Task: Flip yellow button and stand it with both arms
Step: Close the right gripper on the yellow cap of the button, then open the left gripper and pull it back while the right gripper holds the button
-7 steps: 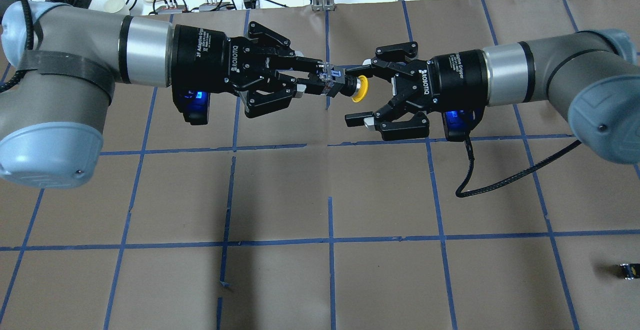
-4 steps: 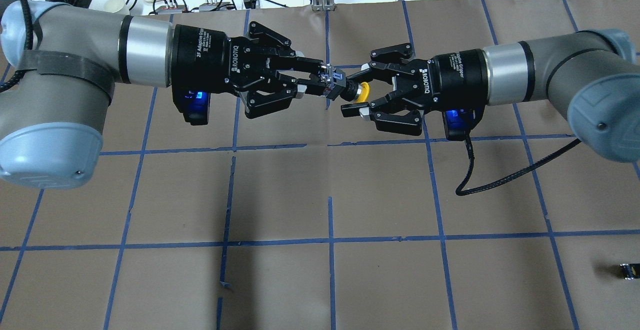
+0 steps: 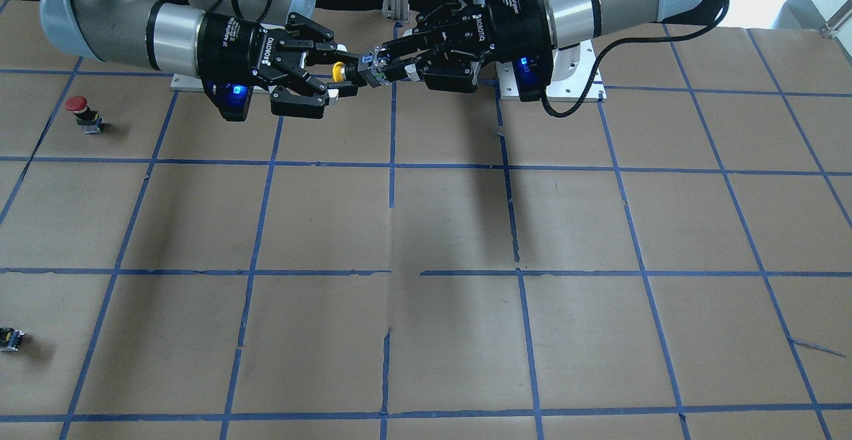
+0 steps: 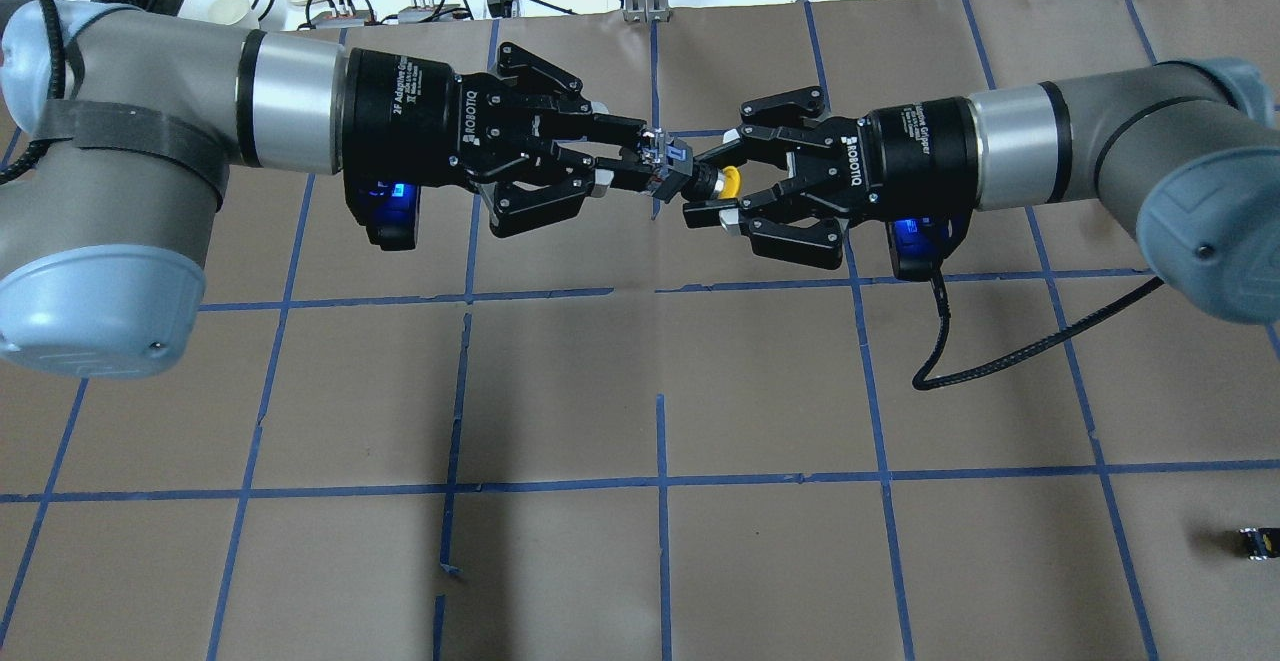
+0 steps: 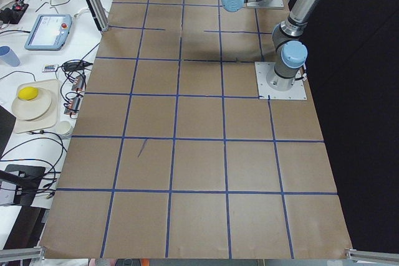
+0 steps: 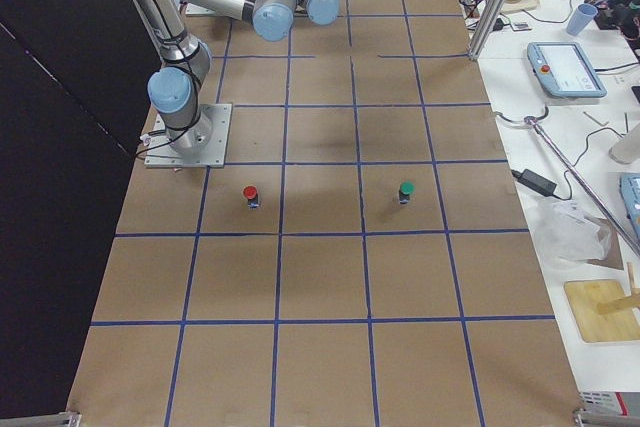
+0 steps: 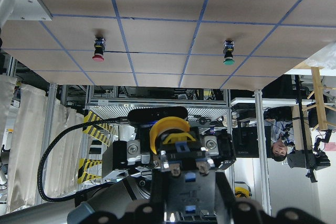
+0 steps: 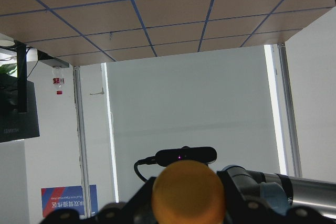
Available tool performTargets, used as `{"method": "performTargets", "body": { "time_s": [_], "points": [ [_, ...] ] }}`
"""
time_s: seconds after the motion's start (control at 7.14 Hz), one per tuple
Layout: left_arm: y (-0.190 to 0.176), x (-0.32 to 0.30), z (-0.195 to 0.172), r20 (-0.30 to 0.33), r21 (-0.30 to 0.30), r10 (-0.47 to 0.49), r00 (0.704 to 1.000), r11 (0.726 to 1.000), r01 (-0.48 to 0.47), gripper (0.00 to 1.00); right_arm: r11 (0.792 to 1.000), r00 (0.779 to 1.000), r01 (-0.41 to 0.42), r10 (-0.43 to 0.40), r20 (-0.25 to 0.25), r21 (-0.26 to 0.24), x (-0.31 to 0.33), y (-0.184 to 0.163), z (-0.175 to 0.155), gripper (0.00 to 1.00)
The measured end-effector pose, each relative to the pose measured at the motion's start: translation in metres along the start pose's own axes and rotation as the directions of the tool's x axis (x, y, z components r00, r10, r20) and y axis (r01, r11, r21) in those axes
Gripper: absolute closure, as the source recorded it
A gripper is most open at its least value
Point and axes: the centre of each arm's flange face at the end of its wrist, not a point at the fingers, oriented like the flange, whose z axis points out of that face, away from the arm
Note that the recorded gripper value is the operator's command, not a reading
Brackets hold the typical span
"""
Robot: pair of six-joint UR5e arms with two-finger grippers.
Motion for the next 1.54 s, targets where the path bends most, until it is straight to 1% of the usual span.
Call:
{"method": "performTargets", "body": {
  "time_s": [0.14, 0.28, 0.7, 0.84, 0.98, 1.12, 1.26, 1.4, 1.54],
  "points": [
    [0.001, 0.000, 0.000, -0.002, 0.006, 0.006, 1.000, 1.000, -0.006, 0.25, 1.000, 1.000, -0.001, 0.001, 0.001, -0.001, 0.000, 0.000, 0.000, 0.80],
    [0.003, 0.001, -0.002, -0.005, 0.012, 0.013, 1.000, 1.000, -0.013, 0.19, 1.000, 1.000, -0.001, 0.001, 0.001, -0.001, 0.000, 0.000, 0.000, 0.80],
    [0.007, 0.003, -0.002, -0.007, 0.017, 0.028, 1.000, 0.999, -0.027, 0.19, 1.000, 1.000, 0.000, 0.000, 0.003, 0.000, -0.001, 0.000, -0.001, 0.82],
    [0.010, 0.003, -0.001, -0.006, 0.018, 0.035, 0.999, 0.999, -0.035, 0.19, 1.000, 1.000, 0.006, -0.006, 0.009, 0.002, -0.003, 0.000, -0.004, 0.88],
    [0.011, 0.003, 0.001, -0.002, 0.028, 0.043, 0.999, 0.999, -0.043, 0.19, 1.000, 1.000, 0.014, -0.014, 0.019, 0.017, -0.006, 0.000, -0.011, 0.90],
    [0.012, 0.003, 0.003, -0.001, 0.040, 0.051, 0.999, 0.998, -0.051, 0.22, 0.998, 0.999, 0.031, -0.033, 0.026, 0.051, -0.010, -0.001, -0.020, 0.90],
    [0.012, 0.003, 0.003, -0.001, 0.057, 0.063, 0.998, 0.996, -0.062, 0.21, 0.993, 0.997, 0.068, -0.071, 0.028, 0.098, -0.014, -0.001, -0.029, 0.90],
    [0.013, 0.002, 0.007, 0.003, 0.104, 0.092, 0.996, 0.990, -0.091, 0.21, 0.978, 0.991, 0.128, -0.133, 0.021, 0.163, -0.018, 0.001, -0.036, 0.90],
    [0.015, -0.003, 0.017, 0.030, 0.187, 0.150, 0.988, 0.970, -0.153, 0.22, 0.946, 0.975, 0.213, -0.221, 0.003, 0.245, -0.022, 0.006, -0.042, 0.91]
  ]
}}
